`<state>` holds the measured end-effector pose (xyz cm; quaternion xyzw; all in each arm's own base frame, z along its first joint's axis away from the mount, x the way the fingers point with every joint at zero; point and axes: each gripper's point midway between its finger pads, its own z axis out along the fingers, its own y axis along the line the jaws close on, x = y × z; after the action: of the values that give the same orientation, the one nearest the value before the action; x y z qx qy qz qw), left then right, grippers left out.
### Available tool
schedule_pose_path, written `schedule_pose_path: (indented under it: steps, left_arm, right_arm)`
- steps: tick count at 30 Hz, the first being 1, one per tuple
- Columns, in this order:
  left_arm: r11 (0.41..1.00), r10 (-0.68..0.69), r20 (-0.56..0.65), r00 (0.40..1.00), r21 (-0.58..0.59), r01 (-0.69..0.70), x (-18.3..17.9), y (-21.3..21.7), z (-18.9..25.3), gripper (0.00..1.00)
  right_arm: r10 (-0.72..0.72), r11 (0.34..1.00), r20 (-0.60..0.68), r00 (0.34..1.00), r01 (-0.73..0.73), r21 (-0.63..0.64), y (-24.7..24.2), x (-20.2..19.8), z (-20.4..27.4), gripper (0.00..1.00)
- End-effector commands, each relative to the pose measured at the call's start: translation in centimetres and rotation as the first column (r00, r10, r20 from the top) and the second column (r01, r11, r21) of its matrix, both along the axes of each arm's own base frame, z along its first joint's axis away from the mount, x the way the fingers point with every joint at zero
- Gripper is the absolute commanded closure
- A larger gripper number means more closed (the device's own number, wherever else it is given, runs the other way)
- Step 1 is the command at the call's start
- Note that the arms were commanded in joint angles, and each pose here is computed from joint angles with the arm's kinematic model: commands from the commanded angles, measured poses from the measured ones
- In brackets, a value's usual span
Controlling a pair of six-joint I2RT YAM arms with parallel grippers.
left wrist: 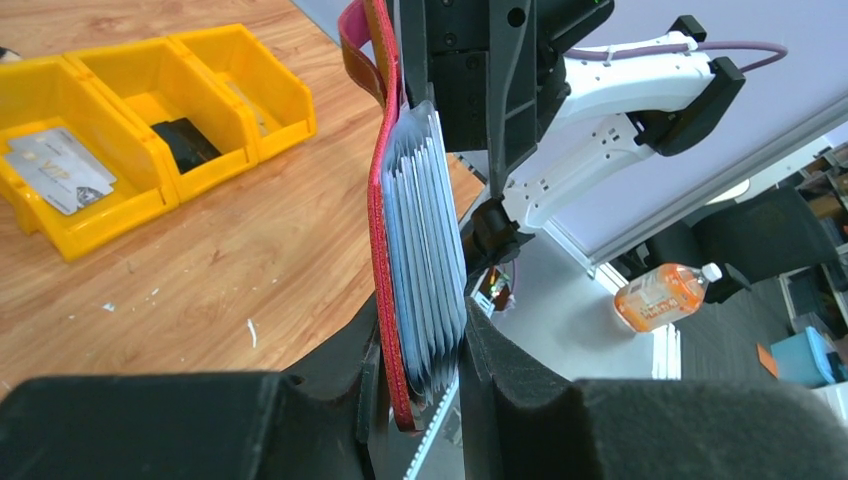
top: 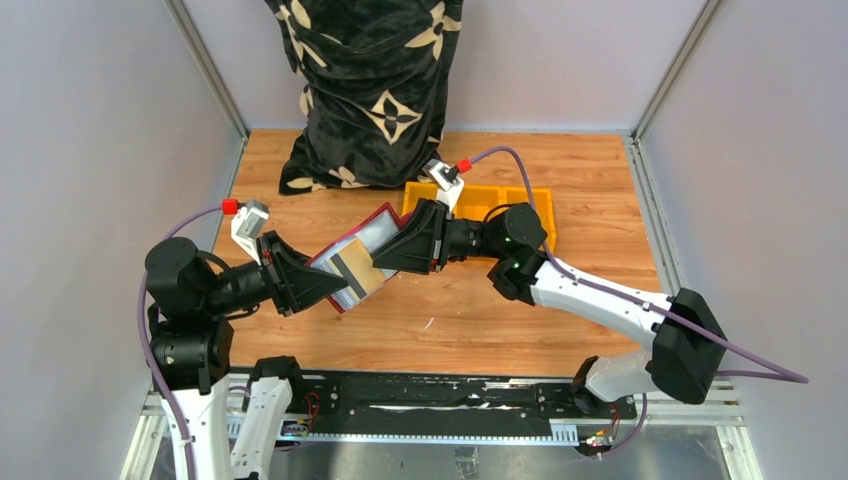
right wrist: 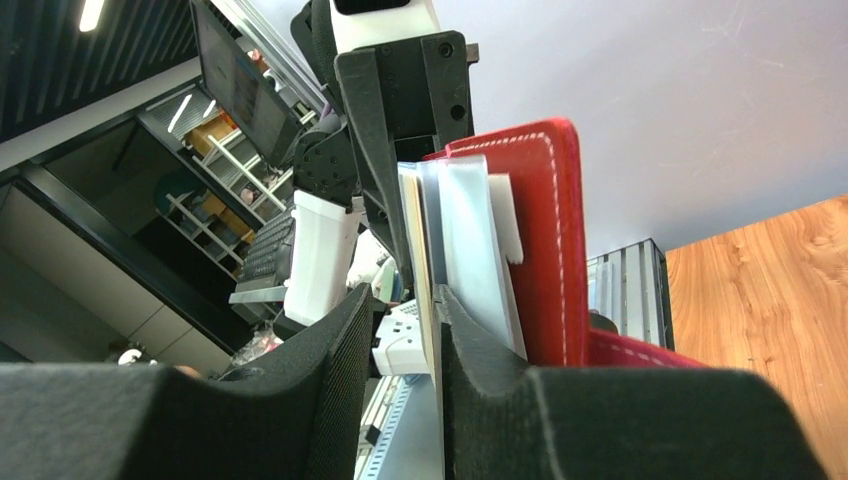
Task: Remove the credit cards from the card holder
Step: Remove the credit card from the card holder.
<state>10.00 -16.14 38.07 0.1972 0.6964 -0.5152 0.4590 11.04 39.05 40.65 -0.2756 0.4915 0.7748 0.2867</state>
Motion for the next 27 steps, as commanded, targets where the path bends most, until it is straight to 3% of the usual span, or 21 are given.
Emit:
schedule_pose_path:
  steps: [1, 6, 15, 20, 25, 27]
  left_arm:
    - [1.0, 0.009, 0.027, 1.0, 0.005, -0.009, -0.1, 0.0, 0.7, 1.0]
    - [0.999, 0.03, 0.018, 0.999, 0.011, -0.03, 0.4, 0.2, 0.5, 1.0]
    - [0.995, 0.089, -0.01, 0.996, 0.041, -0.089, 1.8, 0.8, -0.4, 1.0]
    - [0.996, 0.083, 0.003, 0.997, 0.041, -0.083, 1.5, 0.7, -0.1, 0.86]
    - [0.997, 0.072, 0.004, 0.997, 0.039, -0.072, 1.3, 0.6, -0.1, 0.86]
    - [0.997, 0.07, 0.006, 0.998, 0.039, -0.07, 1.3, 0.6, -0.1, 0.85]
  right_arm:
    - [0.078, 0.997, 0.054, 0.995, -0.078, -0.011, 0.8, -1.8, 0.2, 0.71]
    - [0.13, 0.991, 0.045, 0.991, -0.13, 0.012, 0.8, -2.6, 0.1, 0.76]
    - [0.203, 0.979, 0.093, 0.975, -0.201, -0.037, 1.4, -4.9, -1.1, 0.74]
    - [0.194, 0.978, 0.088, 0.977, -0.186, -0.091, 2.9, -4.4, -2.0, 0.9]
    - [0.192, 0.98, 0.103, 0.976, -0.184, -0.082, 3.1, -4.4, -1.8, 0.87]
    - [0.188, 0.981, 0.108, 0.976, -0.18, -0.079, 3.0, -4.4, -1.8, 0.97]
